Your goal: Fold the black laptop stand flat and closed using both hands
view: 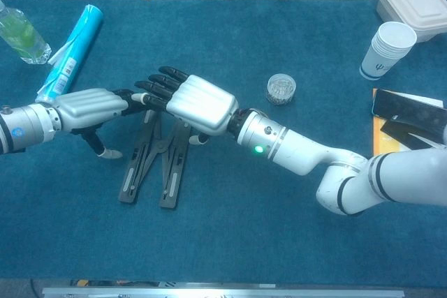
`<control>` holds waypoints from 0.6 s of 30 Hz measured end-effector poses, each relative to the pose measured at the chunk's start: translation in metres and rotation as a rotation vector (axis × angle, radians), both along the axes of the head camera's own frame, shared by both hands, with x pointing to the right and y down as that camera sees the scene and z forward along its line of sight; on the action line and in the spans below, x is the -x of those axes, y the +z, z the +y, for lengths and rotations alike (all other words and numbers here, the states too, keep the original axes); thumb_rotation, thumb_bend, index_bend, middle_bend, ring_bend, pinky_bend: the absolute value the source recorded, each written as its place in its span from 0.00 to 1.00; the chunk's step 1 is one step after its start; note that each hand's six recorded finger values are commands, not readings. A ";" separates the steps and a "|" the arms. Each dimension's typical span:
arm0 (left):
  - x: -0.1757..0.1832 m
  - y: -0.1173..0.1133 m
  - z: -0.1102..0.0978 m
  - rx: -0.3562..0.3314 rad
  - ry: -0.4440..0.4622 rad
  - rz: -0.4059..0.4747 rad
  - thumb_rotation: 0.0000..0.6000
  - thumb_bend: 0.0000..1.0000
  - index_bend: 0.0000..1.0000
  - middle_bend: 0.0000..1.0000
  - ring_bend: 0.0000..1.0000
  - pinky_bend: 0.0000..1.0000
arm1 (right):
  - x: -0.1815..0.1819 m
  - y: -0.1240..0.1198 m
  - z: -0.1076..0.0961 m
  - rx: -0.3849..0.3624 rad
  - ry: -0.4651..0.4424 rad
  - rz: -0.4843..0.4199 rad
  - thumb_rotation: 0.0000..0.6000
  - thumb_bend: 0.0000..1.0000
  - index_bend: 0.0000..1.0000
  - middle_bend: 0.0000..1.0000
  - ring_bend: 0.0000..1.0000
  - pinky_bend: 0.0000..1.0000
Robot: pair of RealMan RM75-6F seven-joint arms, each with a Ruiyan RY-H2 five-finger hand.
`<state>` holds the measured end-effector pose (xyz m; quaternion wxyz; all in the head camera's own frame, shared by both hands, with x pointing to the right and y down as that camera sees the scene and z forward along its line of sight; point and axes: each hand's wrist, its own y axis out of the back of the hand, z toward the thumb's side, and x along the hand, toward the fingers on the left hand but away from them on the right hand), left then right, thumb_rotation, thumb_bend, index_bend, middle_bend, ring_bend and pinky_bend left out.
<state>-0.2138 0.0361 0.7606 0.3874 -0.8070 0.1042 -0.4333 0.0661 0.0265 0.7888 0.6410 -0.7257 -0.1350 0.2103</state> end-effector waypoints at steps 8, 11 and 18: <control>0.016 -0.019 -0.009 -0.075 -0.025 -0.023 1.00 0.22 0.00 0.00 0.00 0.00 | -0.001 -0.011 -0.002 0.107 -0.016 -0.003 1.00 0.00 0.00 0.00 0.00 0.00; 0.024 -0.029 -0.014 -0.108 -0.060 -0.015 1.00 0.22 0.00 0.00 0.00 0.00 | 0.002 -0.020 -0.006 0.165 -0.026 0.002 1.00 0.00 0.00 0.00 0.00 0.00; 0.044 -0.056 -0.028 -0.203 -0.175 0.020 1.00 0.22 0.00 0.00 0.00 0.00 | 0.007 -0.039 -0.021 0.299 -0.060 0.086 1.00 0.00 0.00 0.00 0.00 0.00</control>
